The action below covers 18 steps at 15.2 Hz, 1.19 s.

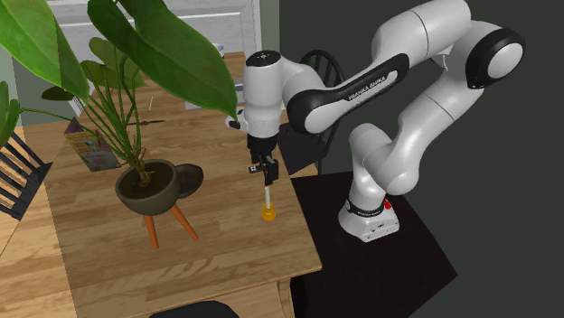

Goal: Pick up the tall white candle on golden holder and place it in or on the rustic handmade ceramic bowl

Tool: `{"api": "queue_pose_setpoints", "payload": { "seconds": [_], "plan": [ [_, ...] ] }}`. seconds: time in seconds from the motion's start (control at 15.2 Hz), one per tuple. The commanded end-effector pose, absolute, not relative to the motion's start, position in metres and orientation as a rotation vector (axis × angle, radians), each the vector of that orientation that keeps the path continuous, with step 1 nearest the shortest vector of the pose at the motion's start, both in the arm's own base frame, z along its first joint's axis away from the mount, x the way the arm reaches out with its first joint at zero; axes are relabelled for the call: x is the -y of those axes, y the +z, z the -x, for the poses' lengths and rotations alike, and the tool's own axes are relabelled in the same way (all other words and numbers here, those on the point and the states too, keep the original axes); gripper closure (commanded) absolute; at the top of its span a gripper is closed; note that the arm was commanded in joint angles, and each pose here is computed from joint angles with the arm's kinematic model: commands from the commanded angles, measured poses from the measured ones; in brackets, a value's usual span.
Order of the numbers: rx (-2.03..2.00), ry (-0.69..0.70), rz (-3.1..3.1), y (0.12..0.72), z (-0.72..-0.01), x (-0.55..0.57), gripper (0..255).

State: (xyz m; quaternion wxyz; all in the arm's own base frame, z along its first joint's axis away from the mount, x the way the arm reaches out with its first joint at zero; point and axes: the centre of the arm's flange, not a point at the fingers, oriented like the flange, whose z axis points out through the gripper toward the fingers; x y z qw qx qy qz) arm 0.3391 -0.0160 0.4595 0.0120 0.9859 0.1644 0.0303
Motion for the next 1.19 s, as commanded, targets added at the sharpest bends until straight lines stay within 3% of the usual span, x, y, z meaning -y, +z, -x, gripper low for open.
{"api": "queue_pose_setpoints", "payload": {
  "seconds": [0.0, 0.66, 1.12],
  "plan": [
    [-0.609, 0.059, -3.071, 0.435, -0.339, 0.021, 0],
    [-0.739, 0.004, -3.061, 0.361, -0.341, 0.026, 0],
    [-0.739, 0.004, -3.061, 0.357, -0.341, 0.026, 0]
  ]
}}
